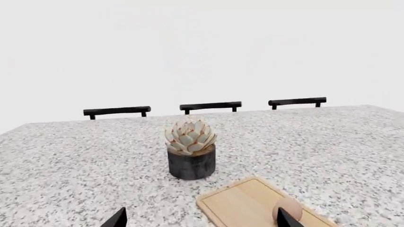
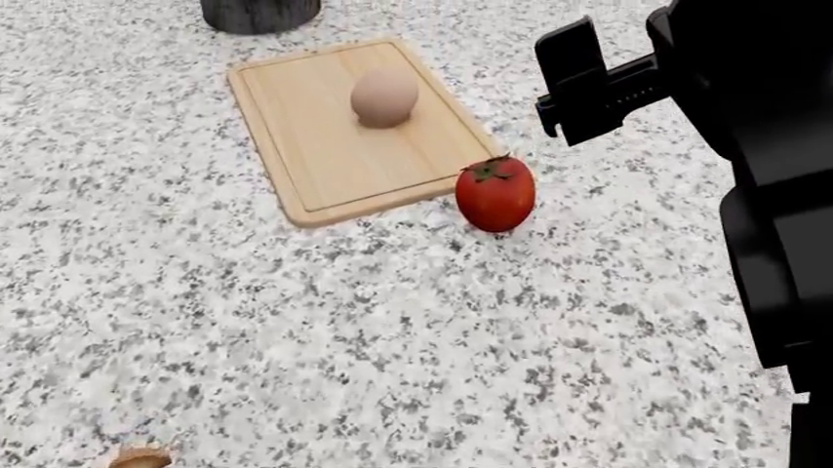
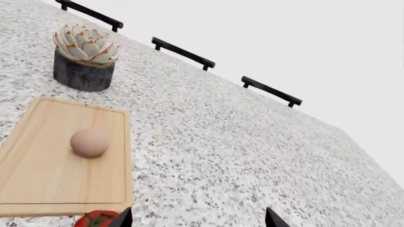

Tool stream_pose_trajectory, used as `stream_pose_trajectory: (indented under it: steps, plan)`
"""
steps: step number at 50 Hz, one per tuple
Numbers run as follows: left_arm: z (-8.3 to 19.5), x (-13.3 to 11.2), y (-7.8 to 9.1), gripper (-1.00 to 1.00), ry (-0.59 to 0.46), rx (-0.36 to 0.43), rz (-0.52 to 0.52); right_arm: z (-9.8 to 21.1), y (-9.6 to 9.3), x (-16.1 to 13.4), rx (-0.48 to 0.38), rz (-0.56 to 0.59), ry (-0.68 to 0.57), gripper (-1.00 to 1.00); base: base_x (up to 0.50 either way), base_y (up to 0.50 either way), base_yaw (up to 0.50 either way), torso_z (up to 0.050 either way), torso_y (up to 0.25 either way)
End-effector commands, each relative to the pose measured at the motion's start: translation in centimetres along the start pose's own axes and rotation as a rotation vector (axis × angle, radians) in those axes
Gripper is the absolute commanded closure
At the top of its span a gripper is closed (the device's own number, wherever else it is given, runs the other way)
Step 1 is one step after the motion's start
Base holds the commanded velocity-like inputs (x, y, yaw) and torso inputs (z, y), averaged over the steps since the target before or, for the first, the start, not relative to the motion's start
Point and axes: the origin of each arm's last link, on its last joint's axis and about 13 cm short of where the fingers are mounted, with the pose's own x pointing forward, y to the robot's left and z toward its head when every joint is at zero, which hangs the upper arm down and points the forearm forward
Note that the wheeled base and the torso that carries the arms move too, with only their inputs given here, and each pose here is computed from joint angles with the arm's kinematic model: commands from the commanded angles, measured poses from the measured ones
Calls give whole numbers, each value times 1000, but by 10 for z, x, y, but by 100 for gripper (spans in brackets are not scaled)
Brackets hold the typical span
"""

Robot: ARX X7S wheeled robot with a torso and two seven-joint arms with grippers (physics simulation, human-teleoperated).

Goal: Clear the non-vegetable object off the cutting board and place the vegetables onto it.

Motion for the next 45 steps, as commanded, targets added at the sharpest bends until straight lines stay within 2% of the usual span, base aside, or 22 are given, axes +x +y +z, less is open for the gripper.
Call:
stream_pose_trajectory:
  steps: [1,11,12,39,45]
  plan:
    - [4,0,2,-100,-25,-1,7,-1,-2,3,-12,-2,17,-100,500,0,0,0,0]
    - [5,0,1,-100,-26,-3,-9,-5,-1,1,-26,0,21,-100,500,0,0,0,2]
    - [5,-1,0,-100,-29,-13,-39,-6,-1,1,-28,0,22,-100,500,0,0,0,0]
    - [6,-3,1,-100,-65,-18,-24,-1,0,1,-36,28,17,-100,500,0,0,0,1]
    - [5,-4,2,-100,-70,-6,-9,1,2,0,-15,48,-9,-100,0,0,0,0,-190]
